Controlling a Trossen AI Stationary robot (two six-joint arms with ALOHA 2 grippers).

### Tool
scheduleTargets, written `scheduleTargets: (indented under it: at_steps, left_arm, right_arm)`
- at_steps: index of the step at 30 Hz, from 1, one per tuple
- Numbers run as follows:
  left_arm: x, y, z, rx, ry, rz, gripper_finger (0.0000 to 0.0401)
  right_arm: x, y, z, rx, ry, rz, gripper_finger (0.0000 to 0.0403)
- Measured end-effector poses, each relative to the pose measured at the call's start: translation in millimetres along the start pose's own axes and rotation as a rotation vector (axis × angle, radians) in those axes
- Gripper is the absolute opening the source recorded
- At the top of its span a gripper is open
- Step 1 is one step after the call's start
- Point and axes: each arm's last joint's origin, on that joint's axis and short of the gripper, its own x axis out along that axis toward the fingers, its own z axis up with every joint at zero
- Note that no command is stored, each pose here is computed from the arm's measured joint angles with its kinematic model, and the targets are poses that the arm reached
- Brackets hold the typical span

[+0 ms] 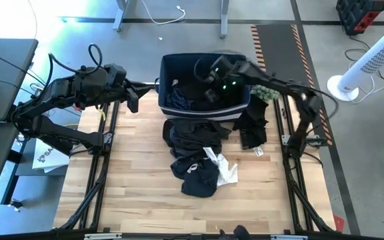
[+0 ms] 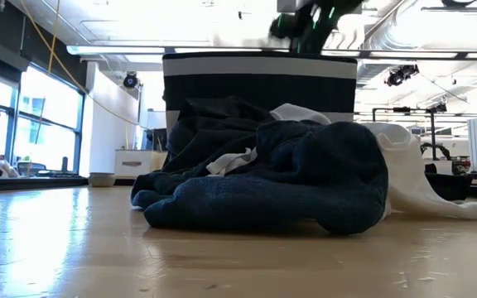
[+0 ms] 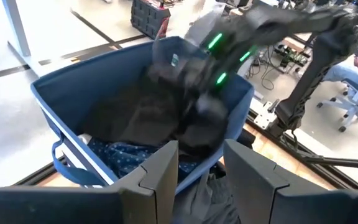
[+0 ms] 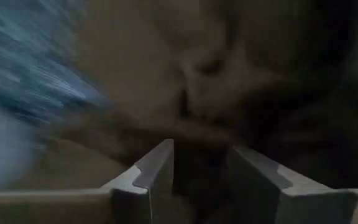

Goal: Sort clothes
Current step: Put the black sweater into the blue bin, then put the white towel into the blue bin

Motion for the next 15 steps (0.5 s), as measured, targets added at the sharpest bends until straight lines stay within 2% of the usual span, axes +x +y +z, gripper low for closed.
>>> scheduleTargets:
  at_steps: [5,9,13,15]
  left_arm:
    - [0,1,-3,-0.024,0.025,0.014,0.0127]
    - [0,2,-3,-0.053,0.027,0.016,0.0127]
    - [0,2,-3,-0.063,0.026,0.018,0.0127]
    - [1,1,-3,-0.065,0.027,0.018,0.0127]
  right_arm:
    - [-86,29,2,-0.068,-0.276,0.018,0.0144]
    - [-140,59,-24,-0.179,-0.408,0.139,0.0144]
    - [-168,88,-71,-0.318,-0.380,0.248,0.0144]
    - [-170,103,-97,-0.328,-0.322,0.313,0.0144]
